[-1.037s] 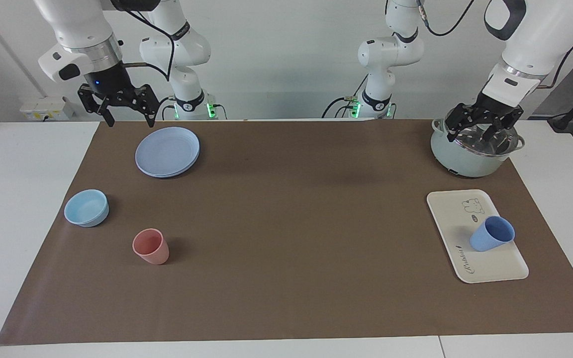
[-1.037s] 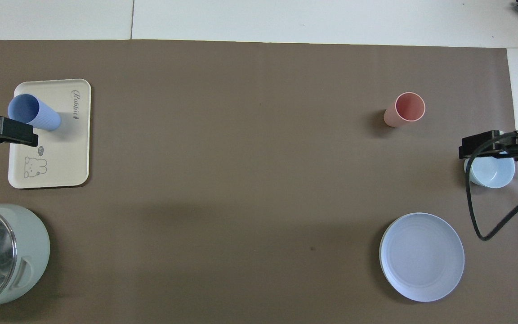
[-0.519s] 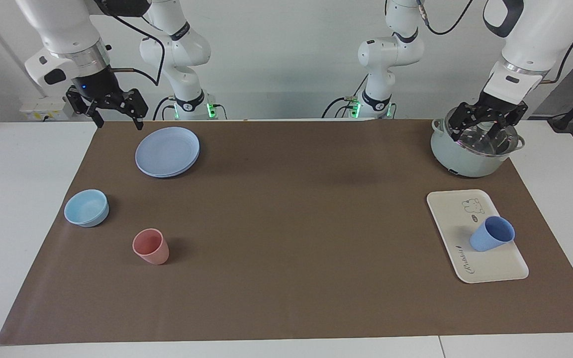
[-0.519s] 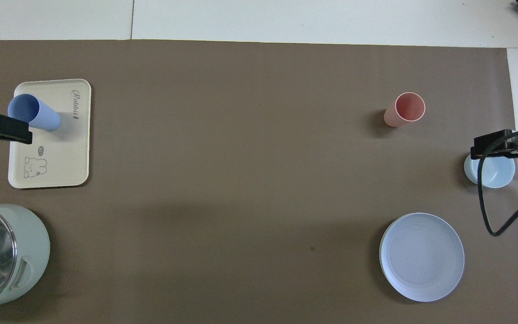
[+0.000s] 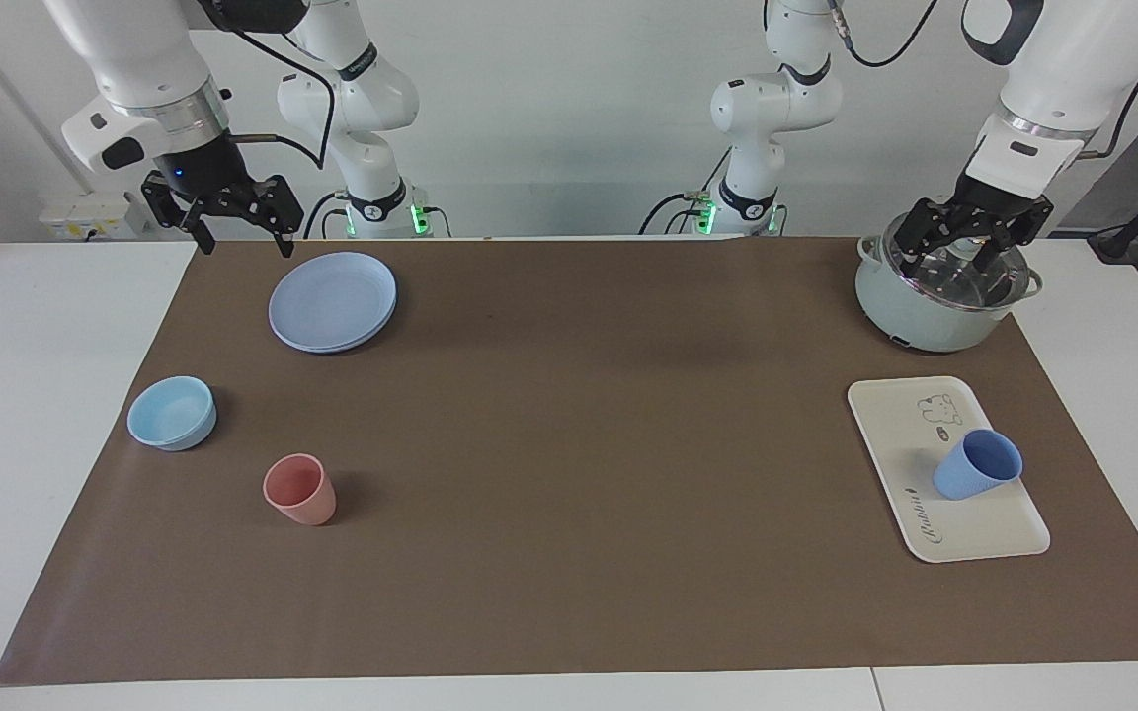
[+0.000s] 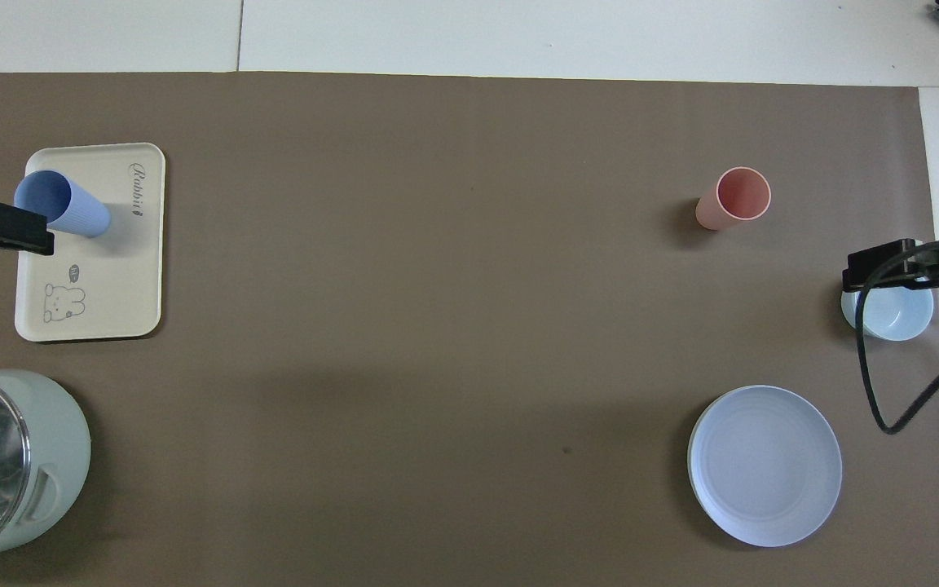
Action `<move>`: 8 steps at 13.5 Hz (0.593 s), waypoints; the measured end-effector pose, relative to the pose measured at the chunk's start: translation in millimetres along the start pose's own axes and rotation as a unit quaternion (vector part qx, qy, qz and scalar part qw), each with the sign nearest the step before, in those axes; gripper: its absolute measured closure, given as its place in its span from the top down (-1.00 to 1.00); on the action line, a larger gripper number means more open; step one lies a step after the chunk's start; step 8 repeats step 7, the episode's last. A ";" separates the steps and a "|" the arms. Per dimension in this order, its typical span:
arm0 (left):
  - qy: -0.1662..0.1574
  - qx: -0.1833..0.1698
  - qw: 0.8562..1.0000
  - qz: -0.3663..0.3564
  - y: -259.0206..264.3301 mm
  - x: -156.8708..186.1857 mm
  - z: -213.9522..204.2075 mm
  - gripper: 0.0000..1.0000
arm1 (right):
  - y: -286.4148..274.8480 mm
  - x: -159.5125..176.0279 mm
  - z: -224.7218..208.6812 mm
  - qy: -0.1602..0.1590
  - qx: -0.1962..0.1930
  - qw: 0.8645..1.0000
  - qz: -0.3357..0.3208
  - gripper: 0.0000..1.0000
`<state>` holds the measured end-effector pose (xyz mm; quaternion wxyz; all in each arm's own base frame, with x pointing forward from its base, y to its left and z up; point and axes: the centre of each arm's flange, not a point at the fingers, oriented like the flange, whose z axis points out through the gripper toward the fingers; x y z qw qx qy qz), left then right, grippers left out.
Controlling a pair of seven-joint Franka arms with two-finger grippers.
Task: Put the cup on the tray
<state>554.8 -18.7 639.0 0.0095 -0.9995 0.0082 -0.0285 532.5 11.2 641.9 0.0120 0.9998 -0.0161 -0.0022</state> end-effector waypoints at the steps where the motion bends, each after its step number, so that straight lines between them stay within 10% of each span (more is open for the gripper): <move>1: 0.000 0.000 1.000 0.000 0.2 0.0 0.0 1.00 | 1.8 0.1 0.0 0.000 0.000 1.000 -0.010 1.00; 8: 0.000 0.000 1.000 -0.002 -0.2 0.0 0.0 1.00 | 12.0 0.5 0.0 0.000 0.001 1.000 -0.011 1.00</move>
